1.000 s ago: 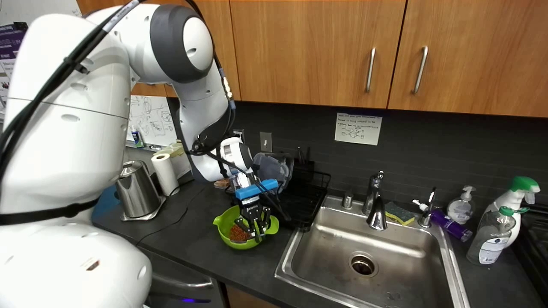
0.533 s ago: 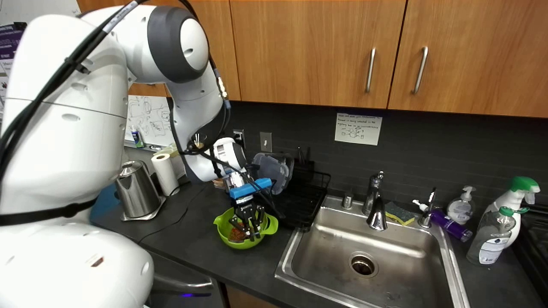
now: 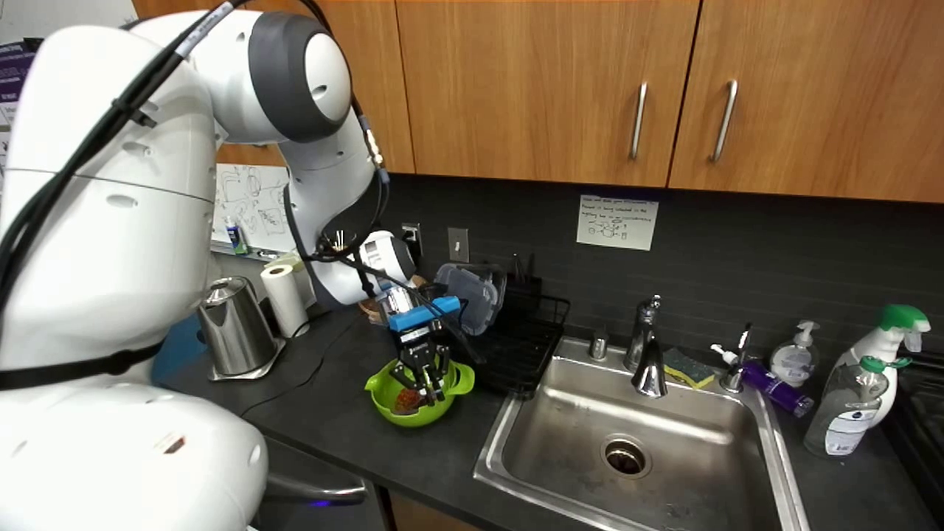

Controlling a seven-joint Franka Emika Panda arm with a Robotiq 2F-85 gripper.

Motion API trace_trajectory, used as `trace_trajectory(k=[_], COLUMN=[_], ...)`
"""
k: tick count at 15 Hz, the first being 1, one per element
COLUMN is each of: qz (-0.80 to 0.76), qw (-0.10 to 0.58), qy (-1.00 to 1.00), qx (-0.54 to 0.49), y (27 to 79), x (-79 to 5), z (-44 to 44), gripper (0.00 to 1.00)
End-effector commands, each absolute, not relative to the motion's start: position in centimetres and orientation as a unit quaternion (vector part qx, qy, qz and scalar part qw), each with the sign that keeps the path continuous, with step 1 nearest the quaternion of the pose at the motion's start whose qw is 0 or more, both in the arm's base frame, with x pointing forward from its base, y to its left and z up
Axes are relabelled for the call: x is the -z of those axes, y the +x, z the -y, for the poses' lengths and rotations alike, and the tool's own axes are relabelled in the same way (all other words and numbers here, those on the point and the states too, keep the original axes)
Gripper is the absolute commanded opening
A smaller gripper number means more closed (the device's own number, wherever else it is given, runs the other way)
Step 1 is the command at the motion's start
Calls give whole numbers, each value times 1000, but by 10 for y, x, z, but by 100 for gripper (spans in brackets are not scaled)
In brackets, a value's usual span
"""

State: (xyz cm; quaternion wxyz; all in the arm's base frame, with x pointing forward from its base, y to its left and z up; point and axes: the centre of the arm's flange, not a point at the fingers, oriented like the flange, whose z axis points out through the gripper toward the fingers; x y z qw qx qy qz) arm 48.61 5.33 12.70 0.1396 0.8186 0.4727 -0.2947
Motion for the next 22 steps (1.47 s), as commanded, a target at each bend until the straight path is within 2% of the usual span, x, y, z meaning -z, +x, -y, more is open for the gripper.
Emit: trace_trajectory(k=[1,22], qz=[-472,-437], qw=[148,138], qy=[822,846], qx=[282,273], y=[499,513], x=[-139,-139], z=[-56,-18], gripper=[5,5])
